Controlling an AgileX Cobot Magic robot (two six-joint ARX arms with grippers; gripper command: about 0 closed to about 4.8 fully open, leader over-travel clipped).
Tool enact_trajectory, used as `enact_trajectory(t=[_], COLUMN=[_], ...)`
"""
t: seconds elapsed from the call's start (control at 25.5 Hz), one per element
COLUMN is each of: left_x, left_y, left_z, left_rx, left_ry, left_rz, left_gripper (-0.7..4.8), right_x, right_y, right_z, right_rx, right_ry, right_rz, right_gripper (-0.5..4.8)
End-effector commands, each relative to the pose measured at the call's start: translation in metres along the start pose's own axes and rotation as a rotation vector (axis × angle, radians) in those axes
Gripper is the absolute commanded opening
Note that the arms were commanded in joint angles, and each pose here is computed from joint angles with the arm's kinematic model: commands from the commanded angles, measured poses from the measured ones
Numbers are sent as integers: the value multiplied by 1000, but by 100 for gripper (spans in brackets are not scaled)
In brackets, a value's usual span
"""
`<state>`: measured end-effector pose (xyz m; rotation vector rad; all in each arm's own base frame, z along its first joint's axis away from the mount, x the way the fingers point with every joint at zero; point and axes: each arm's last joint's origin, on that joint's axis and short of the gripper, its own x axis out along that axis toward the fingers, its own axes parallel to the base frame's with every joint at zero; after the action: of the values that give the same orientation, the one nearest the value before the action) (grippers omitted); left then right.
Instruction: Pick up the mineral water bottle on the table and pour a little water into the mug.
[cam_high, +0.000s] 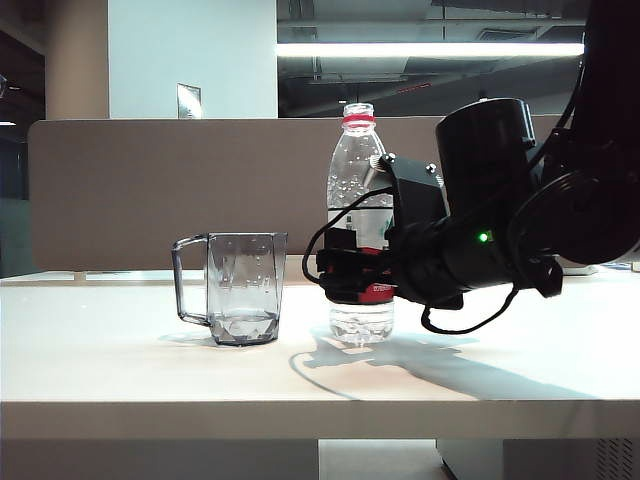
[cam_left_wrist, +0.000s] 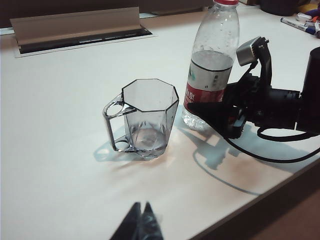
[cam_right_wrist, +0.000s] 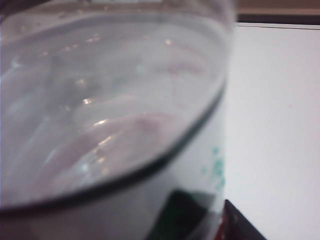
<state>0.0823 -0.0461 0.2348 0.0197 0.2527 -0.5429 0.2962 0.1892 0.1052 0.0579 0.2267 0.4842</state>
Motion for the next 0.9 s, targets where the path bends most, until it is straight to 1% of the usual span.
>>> enact_trajectory(t=[0.04,0.27,0.31,0.35,0.43,0.51,0.59,0.75,0.9], left_x=[0,0,0,0,0,0,0,-1,-1], left_y=[0,0,0,0,0,0,0,0,0], left_z=[1,1,1,1,1,1,1,1,1], left_rx=[1,1,1,2,2,2,1,1,2], left_ry=[-6,-5,-6,-6,-5,-5,-7,-9,-10], left_rz=[-1,-1,-1,-1,-1,-1,-1,-1,-1], left_gripper=[-5,-5,-5,-5,-5,-5,-5,-5,-5], right_x=[-13,-50,-68,-86,-104,-125,-140,-163,-180], right_y=[0,0,-2,-3,-5,-6,-8,-9,-9], right_z=[8,15,18,21,23,23,23,25,28], right_rx=[-9,-28,-26,-25,-23,-23,-22,-21,-26], right_ry=[-28,-41,-55,-72,-86,-89,-94,-103,-61], right_rz=[8,9,-1,-15,-23,-23,-22,-17,31], right_gripper=[432,431,429,396,323,214,127,-5,-5])
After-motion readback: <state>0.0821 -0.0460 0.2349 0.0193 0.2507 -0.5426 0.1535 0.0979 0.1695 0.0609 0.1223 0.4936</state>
